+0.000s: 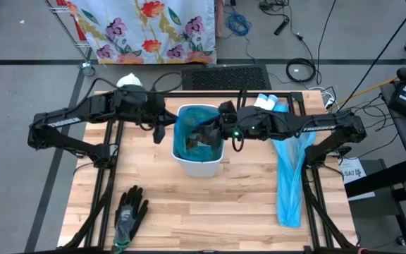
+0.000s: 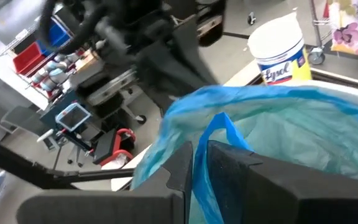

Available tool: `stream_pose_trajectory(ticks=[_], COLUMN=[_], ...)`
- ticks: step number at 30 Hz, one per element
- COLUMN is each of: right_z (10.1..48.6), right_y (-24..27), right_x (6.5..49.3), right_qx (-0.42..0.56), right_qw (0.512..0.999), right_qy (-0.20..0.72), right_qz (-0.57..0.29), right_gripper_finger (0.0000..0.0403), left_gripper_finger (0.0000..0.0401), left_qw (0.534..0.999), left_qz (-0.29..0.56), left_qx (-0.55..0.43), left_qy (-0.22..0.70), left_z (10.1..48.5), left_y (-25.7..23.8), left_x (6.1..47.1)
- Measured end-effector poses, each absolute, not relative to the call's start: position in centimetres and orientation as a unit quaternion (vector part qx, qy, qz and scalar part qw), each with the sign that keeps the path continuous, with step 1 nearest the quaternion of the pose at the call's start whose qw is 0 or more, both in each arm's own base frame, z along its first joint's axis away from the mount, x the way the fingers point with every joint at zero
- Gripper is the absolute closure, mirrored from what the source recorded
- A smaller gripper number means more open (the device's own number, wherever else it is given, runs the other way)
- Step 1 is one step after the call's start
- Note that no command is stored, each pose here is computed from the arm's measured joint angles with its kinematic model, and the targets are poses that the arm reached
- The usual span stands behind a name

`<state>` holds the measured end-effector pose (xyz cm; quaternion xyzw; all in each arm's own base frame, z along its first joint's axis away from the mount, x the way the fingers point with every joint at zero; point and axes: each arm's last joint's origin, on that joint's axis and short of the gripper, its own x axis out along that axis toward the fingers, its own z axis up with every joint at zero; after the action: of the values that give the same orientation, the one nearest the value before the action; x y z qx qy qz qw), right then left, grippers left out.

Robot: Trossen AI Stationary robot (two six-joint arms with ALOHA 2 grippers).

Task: Place trash/remove bag and relplace
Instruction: Close the blue trash bag

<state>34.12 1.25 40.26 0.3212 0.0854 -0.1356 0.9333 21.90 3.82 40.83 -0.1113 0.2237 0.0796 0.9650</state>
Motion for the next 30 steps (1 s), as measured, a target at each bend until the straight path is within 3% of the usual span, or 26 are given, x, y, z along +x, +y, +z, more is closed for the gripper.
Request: stream_pose_trajectory(ticks=[8,21,30], right_z=[40.6,39.8,40.2], right_y=[0.2,-0.2,-0.1], right_x=[34.2,35.5,35.8], right_qx=[0.332,0.361,0.353], right_qw=[0.932,0.924,0.932], right_qy=[0.073,0.074,0.055], right_qz=[-0.124,-0.105,-0.07], right_gripper_finger=[0.0354,0.0294,0.0296], left_gripper_finger=[0.0398,0.0398,0.0398], left_qw=[0.975,0.975,0.977], left_qz=[0.035,0.024,0.023], left_qx=[-0.103,-0.109,-0.109], left_qy=[0.196,0.192,0.183], left_z=[41.4,41.5,41.7], left_y=[3.0,2.4,2.4], left_x=[22.3,22.4,22.5])
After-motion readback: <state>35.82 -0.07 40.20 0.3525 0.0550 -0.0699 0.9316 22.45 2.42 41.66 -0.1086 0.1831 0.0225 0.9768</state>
